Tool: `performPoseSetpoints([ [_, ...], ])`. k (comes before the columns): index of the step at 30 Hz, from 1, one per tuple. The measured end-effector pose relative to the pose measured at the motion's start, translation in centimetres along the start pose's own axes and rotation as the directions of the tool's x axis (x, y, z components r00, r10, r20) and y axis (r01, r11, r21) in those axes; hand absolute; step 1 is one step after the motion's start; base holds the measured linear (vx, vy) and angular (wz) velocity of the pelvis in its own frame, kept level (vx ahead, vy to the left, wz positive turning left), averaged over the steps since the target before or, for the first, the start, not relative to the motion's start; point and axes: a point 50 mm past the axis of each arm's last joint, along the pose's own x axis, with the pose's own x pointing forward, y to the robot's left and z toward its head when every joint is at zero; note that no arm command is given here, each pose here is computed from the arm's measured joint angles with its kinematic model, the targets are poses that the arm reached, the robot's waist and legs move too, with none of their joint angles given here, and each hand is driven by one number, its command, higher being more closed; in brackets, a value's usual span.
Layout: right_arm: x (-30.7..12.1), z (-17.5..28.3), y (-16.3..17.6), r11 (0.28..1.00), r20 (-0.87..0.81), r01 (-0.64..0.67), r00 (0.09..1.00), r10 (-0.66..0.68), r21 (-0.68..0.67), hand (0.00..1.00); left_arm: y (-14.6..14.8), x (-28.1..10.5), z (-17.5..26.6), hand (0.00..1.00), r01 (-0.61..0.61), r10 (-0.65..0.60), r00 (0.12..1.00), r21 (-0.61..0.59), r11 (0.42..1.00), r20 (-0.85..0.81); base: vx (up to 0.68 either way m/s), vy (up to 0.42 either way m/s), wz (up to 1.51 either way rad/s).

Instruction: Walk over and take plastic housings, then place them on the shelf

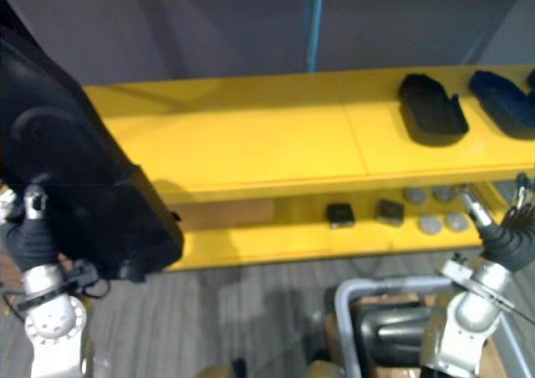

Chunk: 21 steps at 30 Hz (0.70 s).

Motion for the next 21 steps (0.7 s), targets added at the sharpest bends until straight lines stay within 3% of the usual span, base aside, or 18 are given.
performPoseSetpoints([
  [10,1.6,2.1,2.3,0.993,0.144,-0.088,0.987,0.077,0.078,0.00,-0.8,-0.2,0.6,1.00,0.006,-0.006,1.000,-0.038,0.999,0.010,0.02,-0.053,-0.28],
  [13,2.3,1.4,2.5,0.993,0.132,-0.095,0.988,0.085,0.069,0.00,-0.5,-0.7,0.4,1.00,0.009,-0.009,1.000,-0.026,1.000,-0.006,0.00,0.245,-0.95],
  [17,0.1,-0.4,2.2,0.996,0.008,-0.014,1.000,0.013,0.090,0.00,0.7,-0.4,-0.4,1.00,0.006,-0.006,0.999,0.023,1.000,-0.036,0.16,0.296,-0.64],
  [21,0.6,-1.4,3.2,0.997,-0.008,-0.033,0.999,0.034,0.073,0.00,1.7,0.7,-0.9,1.00,0.025,-0.021,0.998,0.077,0.997,-0.054,0.11,-0.016,-0.62],
])
